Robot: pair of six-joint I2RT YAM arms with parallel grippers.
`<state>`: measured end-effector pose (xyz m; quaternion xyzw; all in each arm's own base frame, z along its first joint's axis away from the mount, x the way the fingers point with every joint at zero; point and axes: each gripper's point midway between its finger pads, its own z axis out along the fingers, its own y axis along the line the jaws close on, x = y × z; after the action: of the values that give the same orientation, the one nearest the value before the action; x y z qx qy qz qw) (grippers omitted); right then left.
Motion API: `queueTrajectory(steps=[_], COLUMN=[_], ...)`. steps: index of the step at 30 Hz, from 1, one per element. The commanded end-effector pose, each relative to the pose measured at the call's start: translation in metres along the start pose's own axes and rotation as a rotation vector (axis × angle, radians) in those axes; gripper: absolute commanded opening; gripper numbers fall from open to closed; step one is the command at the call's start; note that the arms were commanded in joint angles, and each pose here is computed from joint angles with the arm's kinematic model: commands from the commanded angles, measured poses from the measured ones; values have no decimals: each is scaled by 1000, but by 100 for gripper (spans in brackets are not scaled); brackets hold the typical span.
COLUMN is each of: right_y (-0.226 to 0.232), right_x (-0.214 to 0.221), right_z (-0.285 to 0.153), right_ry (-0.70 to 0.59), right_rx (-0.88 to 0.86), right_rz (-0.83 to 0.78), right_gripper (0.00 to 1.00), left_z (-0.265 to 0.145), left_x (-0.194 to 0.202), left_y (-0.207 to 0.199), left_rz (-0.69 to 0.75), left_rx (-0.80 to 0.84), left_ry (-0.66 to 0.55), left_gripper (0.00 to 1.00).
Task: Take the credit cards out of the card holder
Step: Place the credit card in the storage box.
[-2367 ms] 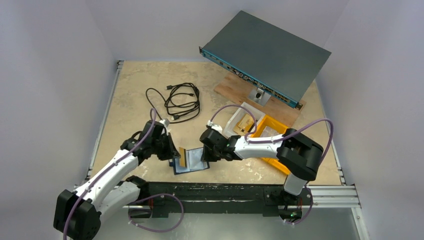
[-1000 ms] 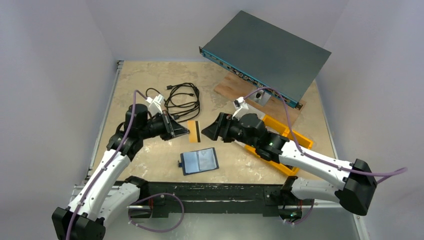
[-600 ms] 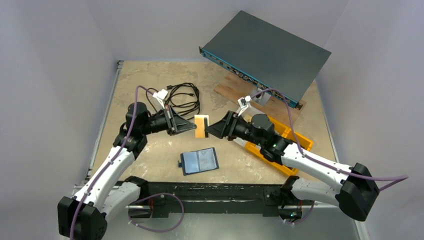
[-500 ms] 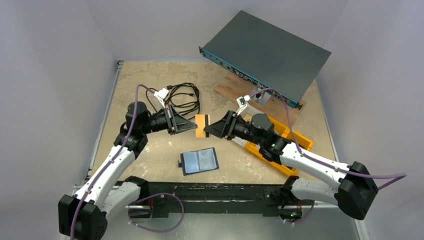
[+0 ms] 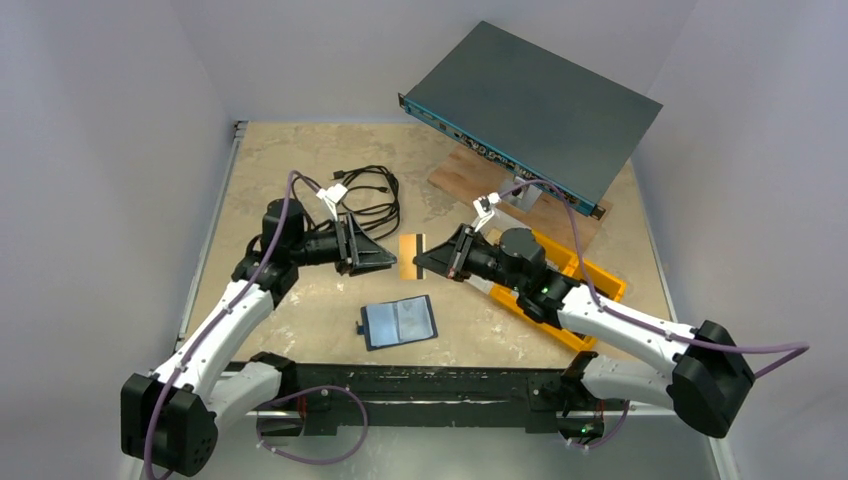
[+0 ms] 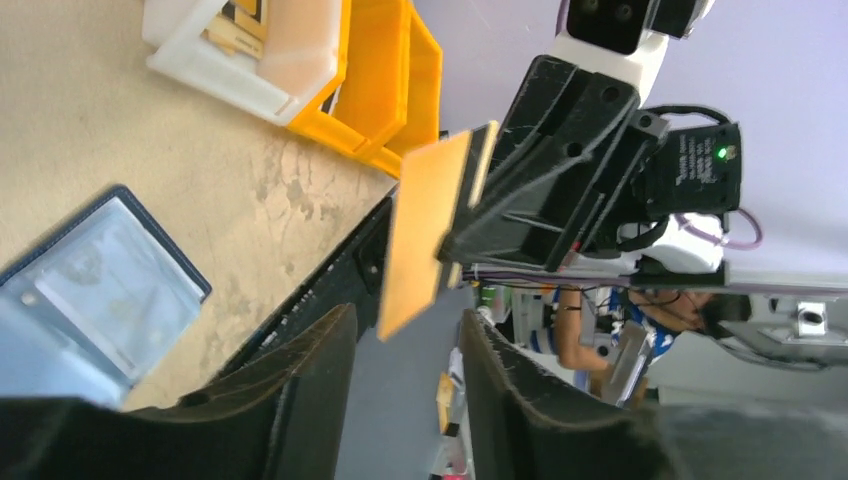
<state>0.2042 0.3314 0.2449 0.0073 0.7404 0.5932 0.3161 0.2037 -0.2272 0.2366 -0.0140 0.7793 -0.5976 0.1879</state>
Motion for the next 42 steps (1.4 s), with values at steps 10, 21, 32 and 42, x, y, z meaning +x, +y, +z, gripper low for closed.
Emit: queueTrajectory(steps=[10, 21, 32, 42], right_y=[-145, -209, -238, -232], right_x=[-73, -99, -110, -107], right_z=[-68, -80, -71, -66], right_ry=[-273, -374, -420, -368], right_rx=[807, 997, 1003, 965], right_rz=[4, 77, 113, 100], right_gripper=[0, 0, 0, 41], left_z=[-18, -17, -17, -16], left_x=[1, 6, 14, 22], left_y=[35, 38, 40, 51], left_rz=[104, 103, 109, 102], left_rx=[-294, -279, -262, -274], left_ry=[18, 40, 67, 75], left_gripper=[91, 94, 96, 97])
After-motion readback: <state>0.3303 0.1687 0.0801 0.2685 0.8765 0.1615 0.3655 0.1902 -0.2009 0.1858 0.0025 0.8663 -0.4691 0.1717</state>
